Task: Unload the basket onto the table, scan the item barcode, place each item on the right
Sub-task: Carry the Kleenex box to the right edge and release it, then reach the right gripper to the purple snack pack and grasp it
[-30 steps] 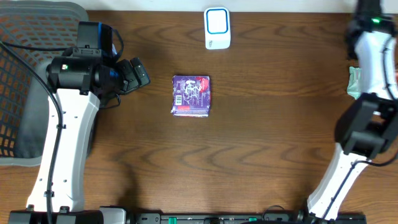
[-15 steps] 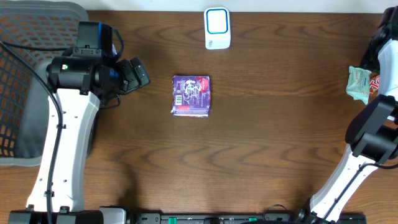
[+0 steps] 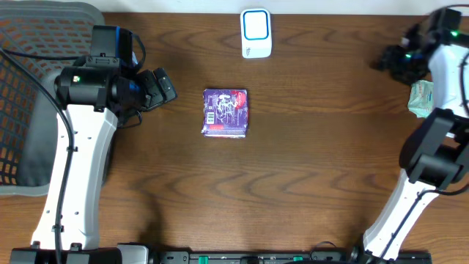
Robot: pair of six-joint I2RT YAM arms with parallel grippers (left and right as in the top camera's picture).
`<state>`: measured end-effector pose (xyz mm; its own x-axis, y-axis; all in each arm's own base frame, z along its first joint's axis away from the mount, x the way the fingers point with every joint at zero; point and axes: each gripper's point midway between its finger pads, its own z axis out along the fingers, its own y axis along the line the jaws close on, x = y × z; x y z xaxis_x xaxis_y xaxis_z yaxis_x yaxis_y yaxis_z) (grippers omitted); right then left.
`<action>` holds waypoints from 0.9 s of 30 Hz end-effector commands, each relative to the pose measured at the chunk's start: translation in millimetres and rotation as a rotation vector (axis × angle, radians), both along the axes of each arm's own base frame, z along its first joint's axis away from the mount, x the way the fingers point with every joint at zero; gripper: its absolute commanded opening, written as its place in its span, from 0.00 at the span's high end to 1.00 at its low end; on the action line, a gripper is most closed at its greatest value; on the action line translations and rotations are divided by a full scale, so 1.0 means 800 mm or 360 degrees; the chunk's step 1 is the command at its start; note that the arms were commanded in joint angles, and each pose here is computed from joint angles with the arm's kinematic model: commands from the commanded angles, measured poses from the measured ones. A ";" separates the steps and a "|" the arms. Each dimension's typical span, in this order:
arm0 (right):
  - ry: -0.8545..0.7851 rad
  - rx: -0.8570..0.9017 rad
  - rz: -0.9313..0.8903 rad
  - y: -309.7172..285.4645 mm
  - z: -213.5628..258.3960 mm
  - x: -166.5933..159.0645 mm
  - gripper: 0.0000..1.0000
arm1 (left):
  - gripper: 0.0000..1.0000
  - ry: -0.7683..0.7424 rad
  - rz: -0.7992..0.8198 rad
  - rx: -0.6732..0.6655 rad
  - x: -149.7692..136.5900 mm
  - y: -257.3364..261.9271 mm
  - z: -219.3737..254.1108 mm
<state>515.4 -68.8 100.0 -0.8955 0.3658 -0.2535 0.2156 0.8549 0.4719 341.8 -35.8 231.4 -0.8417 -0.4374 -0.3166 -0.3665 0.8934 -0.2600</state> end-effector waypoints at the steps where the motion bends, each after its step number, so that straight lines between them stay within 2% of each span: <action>1: -0.0218 0.0700 0.0503 0.161 0.064 -0.004 0.34 | 0.01 0.0008 0.0022 0.0003 0.000 0.003 -0.001; 5: -0.0104 0.0596 0.0674 0.238 0.047 -0.022 0.32 | 0.01 0.0008 0.0022 0.0003 0.000 0.003 -0.001; 6: -0.0023 0.0432 0.0746 0.269 0.028 -0.035 0.01 | 0.01 0.0008 0.0022 0.0003 0.000 0.003 -0.001; 8: 0.0069 0.0229 0.0802 0.292 0.007 -0.050 0.11 | 0.01 0.0008 0.0022 0.0003 0.000 0.003 -0.001; 10: 0.0173 0.0013 0.0857 0.327 -0.013 -0.074 0.11 | 0.01 0.0008 0.0022 0.0003 0.000 0.003 -0.001; 12: 0.0204 -0.0049 0.0882 0.351 -0.020 -0.086 0.14 | 0.01 0.0008 0.0022 0.0003 0.000 0.003 -0.001; 19: 0.0344 -0.0042 0.0870 0.418 -0.044 -0.132 0.13 | 0.01 0.0008 0.0022 0.0003 0.000 0.003 -0.001; 23: 0.0328 -0.0038 0.0896 0.436 -0.066 -0.140 0.26 | 0.01 0.0008 0.0022 0.0003 0.000 0.003 -0.001; 25: 0.0320 -0.0027 0.0879 0.438 -0.077 -0.140 0.28 | 0.01 0.0008 0.0022 0.0003 0.000 0.003 -0.001; 27: 0.0317 0.0007 0.0866 0.442 -0.087 -0.142 0.35 | 0.01 0.0008 0.0022 0.0003 0.000 0.003 -0.001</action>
